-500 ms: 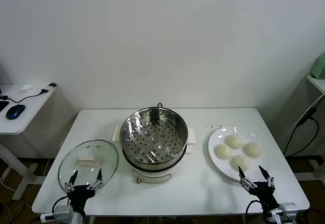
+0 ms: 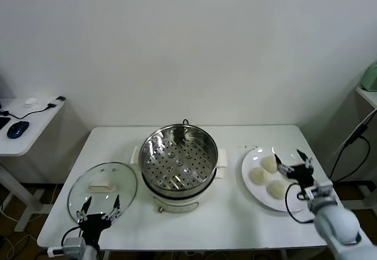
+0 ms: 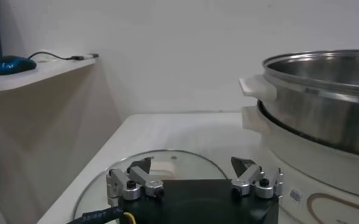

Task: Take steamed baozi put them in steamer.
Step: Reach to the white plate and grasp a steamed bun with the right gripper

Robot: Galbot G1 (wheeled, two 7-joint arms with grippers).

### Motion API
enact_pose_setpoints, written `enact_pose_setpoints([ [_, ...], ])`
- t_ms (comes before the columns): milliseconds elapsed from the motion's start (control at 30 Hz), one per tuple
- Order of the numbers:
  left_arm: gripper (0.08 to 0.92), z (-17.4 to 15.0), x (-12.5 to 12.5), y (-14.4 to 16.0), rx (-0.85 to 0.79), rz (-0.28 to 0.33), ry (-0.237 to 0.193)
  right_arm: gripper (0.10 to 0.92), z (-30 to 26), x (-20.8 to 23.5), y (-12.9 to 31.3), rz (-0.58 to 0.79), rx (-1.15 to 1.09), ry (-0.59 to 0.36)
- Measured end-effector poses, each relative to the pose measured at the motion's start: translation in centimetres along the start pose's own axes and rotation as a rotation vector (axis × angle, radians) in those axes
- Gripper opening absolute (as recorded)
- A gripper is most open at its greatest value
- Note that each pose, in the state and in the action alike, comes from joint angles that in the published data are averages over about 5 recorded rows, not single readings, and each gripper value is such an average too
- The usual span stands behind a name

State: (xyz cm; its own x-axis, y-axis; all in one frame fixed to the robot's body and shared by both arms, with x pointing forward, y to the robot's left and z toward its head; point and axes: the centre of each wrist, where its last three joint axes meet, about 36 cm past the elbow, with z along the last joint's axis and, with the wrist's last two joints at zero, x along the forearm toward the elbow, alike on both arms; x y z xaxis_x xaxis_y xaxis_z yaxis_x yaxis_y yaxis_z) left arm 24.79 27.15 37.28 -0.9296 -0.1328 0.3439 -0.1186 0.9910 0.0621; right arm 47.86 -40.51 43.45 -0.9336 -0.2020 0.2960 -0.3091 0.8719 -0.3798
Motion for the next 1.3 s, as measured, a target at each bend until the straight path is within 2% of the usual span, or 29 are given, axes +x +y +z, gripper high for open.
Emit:
enact_pose_setpoints([
  [300, 0.823, 0.3, -0.1, 0.1, -0.003, 0.001, 0.009, 0.823, -6.1, -5.0, -8.2, -0.450, 0.382, 0.093],
  [467, 0.823, 0.8, 0.0, 0.0, -0.005, 0.002, 0.017, 0.823, -8.7, -6.7, -11.7, -0.689, 0.559, 0.216],
  [600, 0.823, 1.0, -0.1, 0.0, -0.005, 0.003, 0.019, 0.823, -10.3, -7.8, -13.7, -0.810, 0.651, 0.335],
  [900, 0.823, 1.2, -0.2, 0.1, -0.005, 0.000, 0.021, 0.823, -11.0, -11.0, -14.1, -0.928, 0.736, 0.545],
  [1300, 0.823, 1.3, -0.3, 0.2, -0.004, -0.003, 0.023, 0.823, -10.6, -16.1, -11.3, -0.951, 0.794, 0.670],
])
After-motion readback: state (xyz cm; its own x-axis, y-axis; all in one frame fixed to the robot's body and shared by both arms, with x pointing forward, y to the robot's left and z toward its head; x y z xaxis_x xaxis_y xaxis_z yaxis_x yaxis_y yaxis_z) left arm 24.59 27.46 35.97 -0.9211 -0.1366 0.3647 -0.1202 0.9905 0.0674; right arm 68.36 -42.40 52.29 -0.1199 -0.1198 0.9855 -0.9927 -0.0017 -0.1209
